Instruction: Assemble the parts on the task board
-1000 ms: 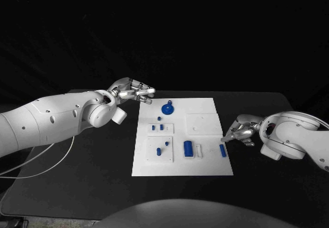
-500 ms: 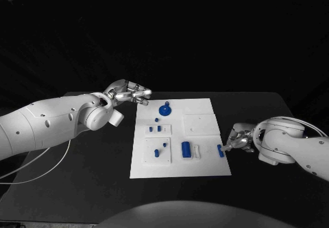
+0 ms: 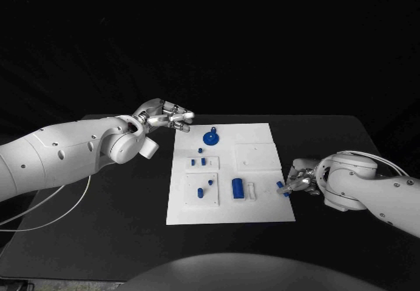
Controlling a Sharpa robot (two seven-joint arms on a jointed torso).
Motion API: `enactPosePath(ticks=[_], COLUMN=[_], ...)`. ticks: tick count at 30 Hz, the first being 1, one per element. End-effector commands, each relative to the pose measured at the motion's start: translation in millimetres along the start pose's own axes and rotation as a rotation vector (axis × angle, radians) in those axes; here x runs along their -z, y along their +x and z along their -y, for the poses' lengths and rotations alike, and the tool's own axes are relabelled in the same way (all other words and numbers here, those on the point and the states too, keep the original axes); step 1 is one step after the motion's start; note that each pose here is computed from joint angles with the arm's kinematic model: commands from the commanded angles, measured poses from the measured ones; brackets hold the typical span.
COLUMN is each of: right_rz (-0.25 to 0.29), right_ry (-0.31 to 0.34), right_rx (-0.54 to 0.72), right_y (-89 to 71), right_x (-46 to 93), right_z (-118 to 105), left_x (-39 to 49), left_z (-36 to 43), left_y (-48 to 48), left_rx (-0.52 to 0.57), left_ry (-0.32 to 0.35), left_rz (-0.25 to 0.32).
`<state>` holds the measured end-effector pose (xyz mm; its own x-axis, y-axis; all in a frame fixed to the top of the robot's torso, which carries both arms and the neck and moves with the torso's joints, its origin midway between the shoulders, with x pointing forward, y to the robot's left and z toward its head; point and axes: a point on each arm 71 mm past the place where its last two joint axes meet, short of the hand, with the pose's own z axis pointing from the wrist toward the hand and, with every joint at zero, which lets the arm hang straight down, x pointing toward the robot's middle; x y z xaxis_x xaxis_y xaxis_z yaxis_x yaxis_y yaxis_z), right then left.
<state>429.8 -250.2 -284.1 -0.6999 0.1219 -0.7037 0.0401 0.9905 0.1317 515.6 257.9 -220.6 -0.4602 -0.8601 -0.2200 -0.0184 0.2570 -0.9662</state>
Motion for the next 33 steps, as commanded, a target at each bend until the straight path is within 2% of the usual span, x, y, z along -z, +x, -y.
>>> enactPosePath(ticks=[1,20,33], right_rz=[0.029,0.048,-0.014], right_ry=[0.008,-0.003,-0.017], right_rx=[0.027,0.118,0.079], right_y=[-0.9,6.9,17.5], right_x=[-0.8,-6.5,-8.1], right_z=[-3.0,-18.3,-22.0], left_x=[-0.7,-0.9,-1.0], left_z=[1.1,0.4,0.1], left_y=[1.9,2.6,3.2], left_rx=[0.001,0.003,0.004], left_ry=[0.005,-0.005,-0.01], left_rz=[-0.009,-0.016,-0.02])
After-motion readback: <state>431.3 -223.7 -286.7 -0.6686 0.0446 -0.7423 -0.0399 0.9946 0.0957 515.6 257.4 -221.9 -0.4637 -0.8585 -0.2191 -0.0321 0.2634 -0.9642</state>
